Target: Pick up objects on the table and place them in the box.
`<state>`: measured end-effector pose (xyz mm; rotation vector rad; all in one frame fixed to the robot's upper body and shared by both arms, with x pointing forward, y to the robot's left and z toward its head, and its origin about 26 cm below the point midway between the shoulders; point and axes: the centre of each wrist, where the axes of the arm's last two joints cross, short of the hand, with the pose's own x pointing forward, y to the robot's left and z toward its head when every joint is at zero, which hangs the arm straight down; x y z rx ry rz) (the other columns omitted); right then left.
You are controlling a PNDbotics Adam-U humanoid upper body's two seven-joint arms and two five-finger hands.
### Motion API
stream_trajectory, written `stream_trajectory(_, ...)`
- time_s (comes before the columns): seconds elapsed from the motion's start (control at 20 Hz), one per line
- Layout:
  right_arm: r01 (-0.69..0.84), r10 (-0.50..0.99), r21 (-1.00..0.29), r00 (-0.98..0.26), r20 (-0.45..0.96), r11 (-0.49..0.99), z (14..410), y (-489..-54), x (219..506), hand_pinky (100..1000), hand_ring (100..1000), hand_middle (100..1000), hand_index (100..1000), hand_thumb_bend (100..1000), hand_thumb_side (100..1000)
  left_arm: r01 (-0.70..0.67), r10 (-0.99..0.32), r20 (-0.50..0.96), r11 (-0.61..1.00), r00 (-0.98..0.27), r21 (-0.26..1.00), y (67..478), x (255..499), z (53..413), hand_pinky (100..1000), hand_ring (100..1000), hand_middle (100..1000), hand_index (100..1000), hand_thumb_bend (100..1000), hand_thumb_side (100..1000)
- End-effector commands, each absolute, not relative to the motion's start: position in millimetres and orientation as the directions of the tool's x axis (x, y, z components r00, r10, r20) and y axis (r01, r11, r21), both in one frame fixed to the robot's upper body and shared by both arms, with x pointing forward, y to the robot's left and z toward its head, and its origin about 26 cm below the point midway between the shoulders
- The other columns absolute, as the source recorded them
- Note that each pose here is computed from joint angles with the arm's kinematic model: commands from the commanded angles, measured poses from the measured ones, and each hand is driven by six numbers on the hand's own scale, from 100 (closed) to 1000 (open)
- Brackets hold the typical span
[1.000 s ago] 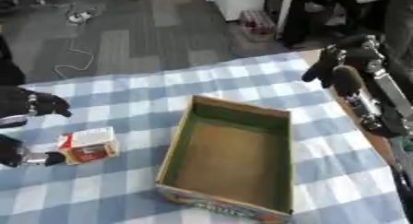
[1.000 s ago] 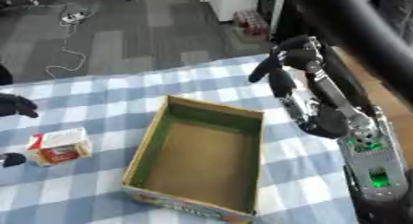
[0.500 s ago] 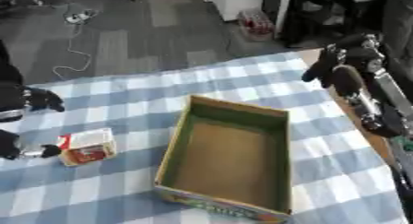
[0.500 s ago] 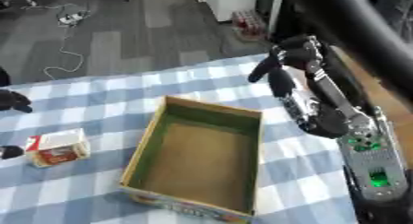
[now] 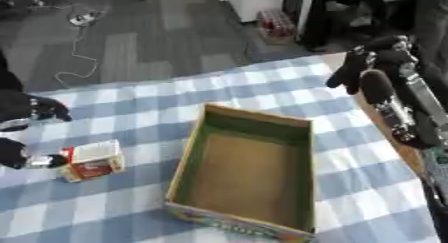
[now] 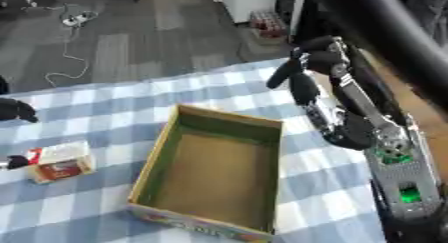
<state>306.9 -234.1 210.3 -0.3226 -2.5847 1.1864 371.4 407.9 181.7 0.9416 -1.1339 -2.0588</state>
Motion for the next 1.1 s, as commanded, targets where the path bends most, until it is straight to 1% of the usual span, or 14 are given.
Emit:
stream_trajectory(0.05, 0.096, 0.300, -0.765, -0.945, 0.132, 0.637, 218, -232, 306, 326, 291, 294, 575, 100, 1000, 0.147, -0.757, -0.323, -0.479, -0.568, 0.865, 409, 374, 193, 788, 812, 870, 920, 441, 1000)
stream_trajectory(0.45, 0.094, 0.294, -0.764, -0.947, 0.129, 0.638, 219, -231, 306, 327, 292, 296, 570, 100, 1000, 0.200, -0.742, -0.300, -0.503, -0.600, 0.841, 407, 377, 184, 798, 824, 881, 927, 461, 1000)
stream_trajectory(0.85, 0.095, 0.294, -0.764, -0.947, 0.128, 0.638, 219, -231, 306, 326, 292, 296, 569, 100, 1000, 0.275, -0.754, -0.245, -0.491, -0.609, 0.827, 410, 379, 168, 788, 815, 874, 929, 446, 1000)
stream_trajectory(1.1, 0.095, 0.294, -0.764, -0.947, 0.127, 0.638, 219, -231, 306, 326, 292, 296, 569, 100, 1000, 0.298, -0.756, -0.230, -0.491, -0.613, 0.818, 411, 378, 163, 790, 817, 874, 929, 446, 1000)
